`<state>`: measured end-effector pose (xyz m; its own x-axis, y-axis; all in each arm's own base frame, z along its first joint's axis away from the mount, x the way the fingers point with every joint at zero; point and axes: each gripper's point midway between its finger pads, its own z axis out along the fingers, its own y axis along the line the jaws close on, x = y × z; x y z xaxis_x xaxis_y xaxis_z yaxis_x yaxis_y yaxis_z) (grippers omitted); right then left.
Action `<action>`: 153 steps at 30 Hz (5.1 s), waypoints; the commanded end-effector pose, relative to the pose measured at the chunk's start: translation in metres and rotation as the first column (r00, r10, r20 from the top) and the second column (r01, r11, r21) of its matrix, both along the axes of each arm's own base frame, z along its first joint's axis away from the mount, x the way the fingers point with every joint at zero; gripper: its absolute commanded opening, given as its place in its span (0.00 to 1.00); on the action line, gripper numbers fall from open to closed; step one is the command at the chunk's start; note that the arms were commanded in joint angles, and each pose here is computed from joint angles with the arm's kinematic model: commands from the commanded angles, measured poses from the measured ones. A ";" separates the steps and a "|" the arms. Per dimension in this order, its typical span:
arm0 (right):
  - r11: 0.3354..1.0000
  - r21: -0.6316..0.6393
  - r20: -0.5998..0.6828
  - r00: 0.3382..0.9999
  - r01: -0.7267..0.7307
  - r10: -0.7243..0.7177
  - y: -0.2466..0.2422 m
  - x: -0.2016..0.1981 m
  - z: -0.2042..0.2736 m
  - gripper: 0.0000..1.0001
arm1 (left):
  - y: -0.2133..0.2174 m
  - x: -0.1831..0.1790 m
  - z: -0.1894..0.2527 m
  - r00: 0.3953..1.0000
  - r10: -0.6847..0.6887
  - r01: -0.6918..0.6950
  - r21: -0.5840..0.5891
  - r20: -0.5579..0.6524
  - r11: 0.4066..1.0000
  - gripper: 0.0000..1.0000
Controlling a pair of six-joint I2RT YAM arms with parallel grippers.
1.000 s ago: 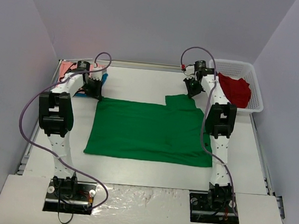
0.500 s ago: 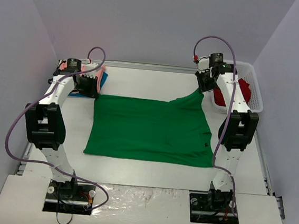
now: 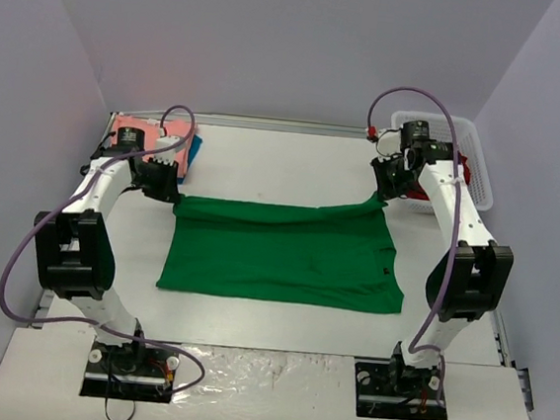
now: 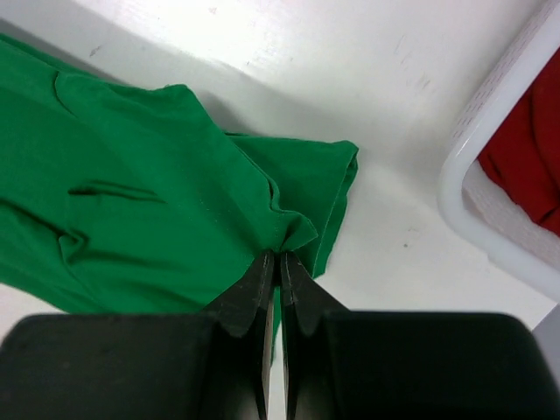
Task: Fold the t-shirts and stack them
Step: Grap the side of the flattened tshirt furthest away from the robot with both arms, then fold the other side of the tshirt into a rectangle
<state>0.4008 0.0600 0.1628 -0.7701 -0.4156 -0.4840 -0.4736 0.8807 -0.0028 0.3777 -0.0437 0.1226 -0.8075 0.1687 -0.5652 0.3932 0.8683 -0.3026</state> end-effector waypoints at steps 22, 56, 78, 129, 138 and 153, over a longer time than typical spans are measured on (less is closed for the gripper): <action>0.989 -0.028 -0.245 0.960 -0.147 0.136 -0.013 -0.124 -0.020 0.00 | 0.008 -0.038 -0.010 0.994 -0.108 0.106 0.075 0.022 0.992 0.02; 0.963 0.067 -0.395 0.879 -0.261 0.266 0.022 -0.124 -0.059 0.38 | 0.004 -0.068 -0.007 0.974 -0.226 0.225 0.077 -0.005 0.971 0.23; 0.908 0.152 -0.487 0.770 -0.390 0.412 0.081 -0.081 -0.127 0.36 | 0.002 -0.075 -0.003 0.984 -0.176 0.176 0.057 -0.009 0.983 0.23; 0.899 0.161 -0.444 0.783 -0.408 0.435 0.089 -0.098 -0.102 0.00 | -0.002 -0.079 -0.008 0.987 -0.162 0.162 0.024 -0.008 0.987 0.19; 0.889 0.166 -0.424 0.783 -0.427 0.455 0.086 -0.131 -0.073 0.00 | -0.003 -0.080 -0.005 0.986 -0.164 0.164 0.019 -0.003 0.986 0.18; 0.837 0.191 -0.491 0.689 -0.512 0.533 0.109 -0.190 -0.080 0.00 | -0.002 -0.084 -0.001 0.987 -0.162 0.162 0.025 0.016 0.987 0.18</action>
<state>0.2283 0.1660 0.0672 -0.5652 -0.8162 -0.1202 -0.7883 0.4913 0.3705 0.2969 -0.0452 0.1129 -0.7698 0.3242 -0.5499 0.5318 0.8022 -0.2715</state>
